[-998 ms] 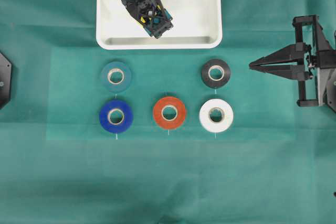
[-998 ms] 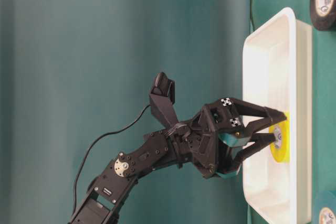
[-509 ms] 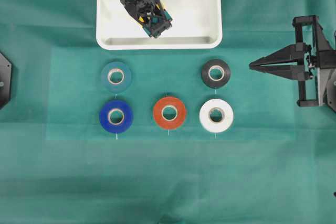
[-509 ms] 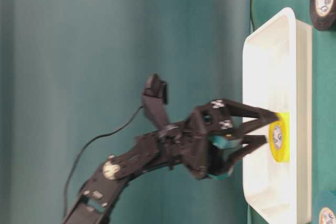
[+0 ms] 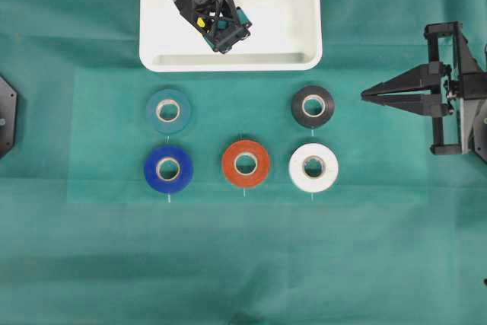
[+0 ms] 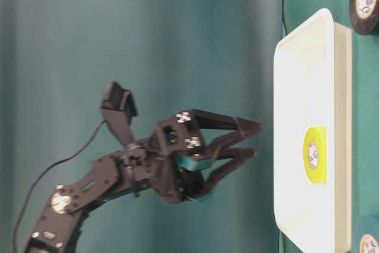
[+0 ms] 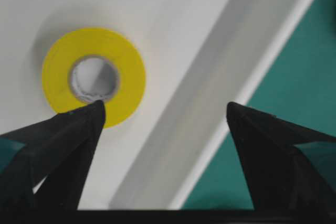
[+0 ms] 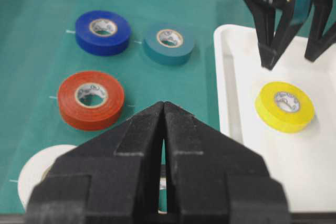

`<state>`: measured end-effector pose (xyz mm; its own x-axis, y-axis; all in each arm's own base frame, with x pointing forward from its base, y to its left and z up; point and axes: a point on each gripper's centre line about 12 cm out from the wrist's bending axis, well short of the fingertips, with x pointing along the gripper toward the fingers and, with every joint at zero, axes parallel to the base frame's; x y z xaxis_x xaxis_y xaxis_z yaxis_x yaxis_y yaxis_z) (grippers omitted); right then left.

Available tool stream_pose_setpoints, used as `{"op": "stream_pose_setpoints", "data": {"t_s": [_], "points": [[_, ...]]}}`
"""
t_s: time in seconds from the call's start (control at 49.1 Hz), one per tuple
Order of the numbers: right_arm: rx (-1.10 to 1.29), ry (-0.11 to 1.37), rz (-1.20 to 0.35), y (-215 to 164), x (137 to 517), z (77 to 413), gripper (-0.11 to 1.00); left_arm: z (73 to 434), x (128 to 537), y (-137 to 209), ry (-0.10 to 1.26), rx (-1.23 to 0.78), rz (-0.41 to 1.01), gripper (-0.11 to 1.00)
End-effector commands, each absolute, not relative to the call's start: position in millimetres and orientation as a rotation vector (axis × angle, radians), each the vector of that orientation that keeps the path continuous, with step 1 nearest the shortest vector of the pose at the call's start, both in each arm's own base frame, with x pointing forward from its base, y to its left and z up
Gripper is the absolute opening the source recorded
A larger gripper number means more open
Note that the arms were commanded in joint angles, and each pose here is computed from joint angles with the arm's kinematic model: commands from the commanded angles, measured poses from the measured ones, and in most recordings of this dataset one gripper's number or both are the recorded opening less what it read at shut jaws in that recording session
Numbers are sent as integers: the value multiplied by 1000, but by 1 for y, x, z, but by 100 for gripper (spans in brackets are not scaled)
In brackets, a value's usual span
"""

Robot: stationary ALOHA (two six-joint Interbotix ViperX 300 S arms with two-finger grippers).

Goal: Place the tape from the fixed location into the white case.

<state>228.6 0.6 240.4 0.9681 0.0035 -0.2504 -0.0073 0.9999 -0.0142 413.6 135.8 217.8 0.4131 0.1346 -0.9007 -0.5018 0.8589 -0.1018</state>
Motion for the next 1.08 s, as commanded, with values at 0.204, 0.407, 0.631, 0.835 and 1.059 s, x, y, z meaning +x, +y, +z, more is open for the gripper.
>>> {"op": "stream_pose_setpoints", "data": {"t_s": [0.204,0.407,0.631,0.835,1.059], "points": [[-14,221,5,1,233,251,1,258,409,126,1014,-374,395,97],[-12,222,5,1,233,251,1,270,405,125,990,-371,392,97],[-15,222,5,1,233,251,1,280,402,122,969,-366,386,97],[-15,222,5,1,233,251,1,285,400,119,967,-364,382,97],[-12,221,5,1,233,252,1,287,399,119,966,-362,381,97]]}}
